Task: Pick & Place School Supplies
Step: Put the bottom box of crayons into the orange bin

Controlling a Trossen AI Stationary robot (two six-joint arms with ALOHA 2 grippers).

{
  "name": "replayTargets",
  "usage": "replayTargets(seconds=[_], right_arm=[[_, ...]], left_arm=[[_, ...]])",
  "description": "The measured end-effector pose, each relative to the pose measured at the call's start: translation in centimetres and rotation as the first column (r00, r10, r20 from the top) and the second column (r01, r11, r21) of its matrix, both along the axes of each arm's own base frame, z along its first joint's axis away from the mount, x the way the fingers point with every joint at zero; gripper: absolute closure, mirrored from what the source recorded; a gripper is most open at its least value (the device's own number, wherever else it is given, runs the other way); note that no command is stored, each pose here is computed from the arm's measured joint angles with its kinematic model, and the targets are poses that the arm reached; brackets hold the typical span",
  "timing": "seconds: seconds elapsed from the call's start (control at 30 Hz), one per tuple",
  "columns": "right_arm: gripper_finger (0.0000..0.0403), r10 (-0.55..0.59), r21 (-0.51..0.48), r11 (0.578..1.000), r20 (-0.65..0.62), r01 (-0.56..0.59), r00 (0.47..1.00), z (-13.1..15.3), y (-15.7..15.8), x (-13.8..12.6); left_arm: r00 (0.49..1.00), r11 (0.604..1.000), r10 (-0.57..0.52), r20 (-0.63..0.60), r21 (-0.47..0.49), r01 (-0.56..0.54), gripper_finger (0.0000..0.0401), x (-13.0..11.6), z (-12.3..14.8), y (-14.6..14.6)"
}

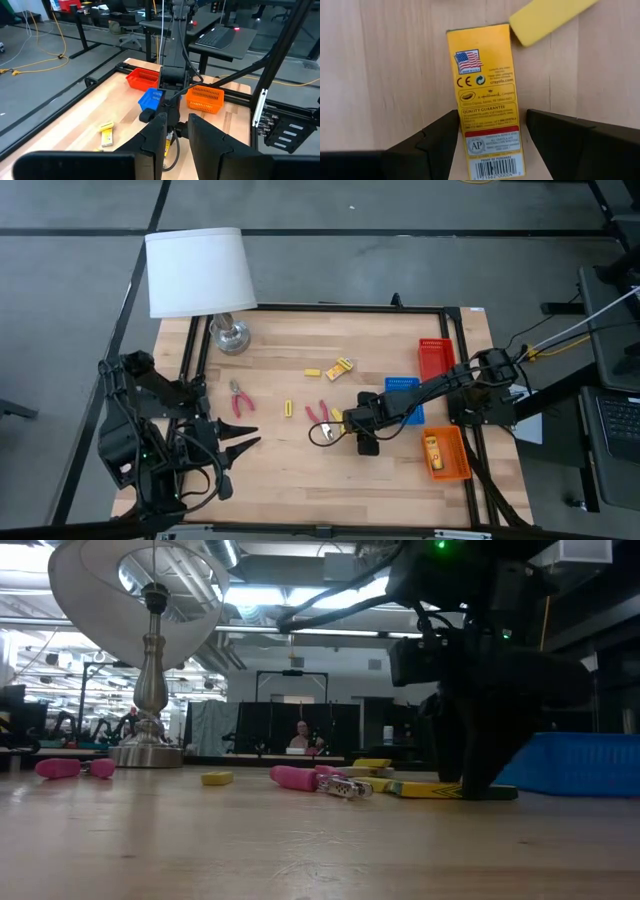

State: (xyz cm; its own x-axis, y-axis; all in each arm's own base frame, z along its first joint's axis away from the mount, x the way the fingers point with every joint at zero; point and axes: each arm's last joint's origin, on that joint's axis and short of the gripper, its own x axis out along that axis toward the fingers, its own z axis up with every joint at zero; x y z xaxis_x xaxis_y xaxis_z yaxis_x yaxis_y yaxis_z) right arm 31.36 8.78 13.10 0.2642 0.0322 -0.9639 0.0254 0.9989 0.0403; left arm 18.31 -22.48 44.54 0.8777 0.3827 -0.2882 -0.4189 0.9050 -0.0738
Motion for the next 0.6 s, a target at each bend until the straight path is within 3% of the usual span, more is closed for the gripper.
replayTargets(seconds=[0.33,0.6], right_arm=[[0.0190,-0.153,0.043,0.987,0.002,0.153,0.988,-0.14,-0.03,-0.02],[0.0229,-0.238,0.178,0.957,0.024,0.230,0.971,0.24,0.61,0.44]], left_arm=[[1.000,1.000,0.002,0.005,-0.001,-0.002,0.0324,0.02,0.03,0.00],[1.000,1.000,0.005,0.009,0.003,-0.005,0.0324,0.02,0.05,0.01]])
